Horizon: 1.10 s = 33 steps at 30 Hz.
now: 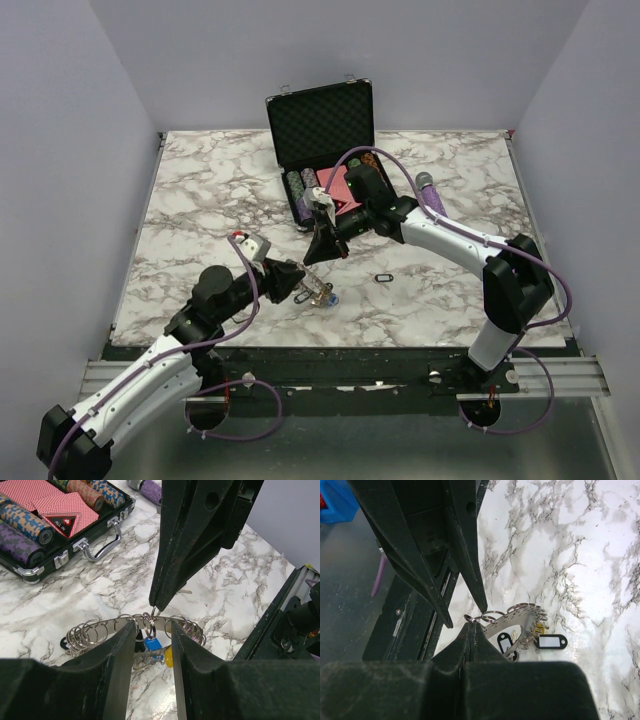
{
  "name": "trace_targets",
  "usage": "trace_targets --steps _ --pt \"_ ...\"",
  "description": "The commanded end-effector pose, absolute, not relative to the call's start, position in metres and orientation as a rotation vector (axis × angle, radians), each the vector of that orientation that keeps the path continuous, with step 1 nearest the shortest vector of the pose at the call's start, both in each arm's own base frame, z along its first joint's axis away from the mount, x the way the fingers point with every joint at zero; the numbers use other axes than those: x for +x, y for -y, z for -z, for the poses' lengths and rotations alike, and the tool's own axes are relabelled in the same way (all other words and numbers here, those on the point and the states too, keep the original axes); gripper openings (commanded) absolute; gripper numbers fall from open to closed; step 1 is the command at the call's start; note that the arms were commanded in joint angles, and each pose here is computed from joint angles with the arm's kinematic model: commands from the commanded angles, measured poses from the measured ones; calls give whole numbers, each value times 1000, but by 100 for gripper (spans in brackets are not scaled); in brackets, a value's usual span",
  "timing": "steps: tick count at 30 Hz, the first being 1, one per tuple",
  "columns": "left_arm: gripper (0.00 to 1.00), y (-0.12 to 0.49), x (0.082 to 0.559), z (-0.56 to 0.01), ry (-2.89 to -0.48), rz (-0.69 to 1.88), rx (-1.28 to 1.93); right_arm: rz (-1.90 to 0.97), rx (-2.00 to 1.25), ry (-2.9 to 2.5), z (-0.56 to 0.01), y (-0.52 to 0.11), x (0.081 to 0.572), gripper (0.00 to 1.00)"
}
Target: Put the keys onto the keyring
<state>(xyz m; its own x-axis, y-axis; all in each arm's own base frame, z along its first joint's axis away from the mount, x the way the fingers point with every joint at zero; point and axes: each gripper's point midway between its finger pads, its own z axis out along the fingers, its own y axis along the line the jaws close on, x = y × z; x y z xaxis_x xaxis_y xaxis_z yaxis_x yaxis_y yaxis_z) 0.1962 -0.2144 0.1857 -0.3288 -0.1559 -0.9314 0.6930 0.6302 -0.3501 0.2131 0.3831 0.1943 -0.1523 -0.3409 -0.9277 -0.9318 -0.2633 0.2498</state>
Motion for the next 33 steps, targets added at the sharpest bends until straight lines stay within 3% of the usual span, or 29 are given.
trace_targets --steps 1,11,20,23,26,33 --pt "43 207 198 -184 -1723 870 397 -1467 -1586 -1373 -210 -381 206 0" --pt "41 211 200 -180 -1756 870 405 -1472 -1584 -1381 -209 -381 206 0" --pt "30 212 204 -182 -1758 852 407 -1478 -1578 -1385 -207 -381 207 0" --pt "24 213 203 -182 -1758 856 417 -1481 -1579 -1389 -205 -382 206 0" --pt "0 213 204 -182 -1758 853 416 -1479 -1578 -1394 -203 -381 207 0" --pt "0 206 202 -185 -1732 849 377 -1476 -1577 -1406 -200 -381 208 0"
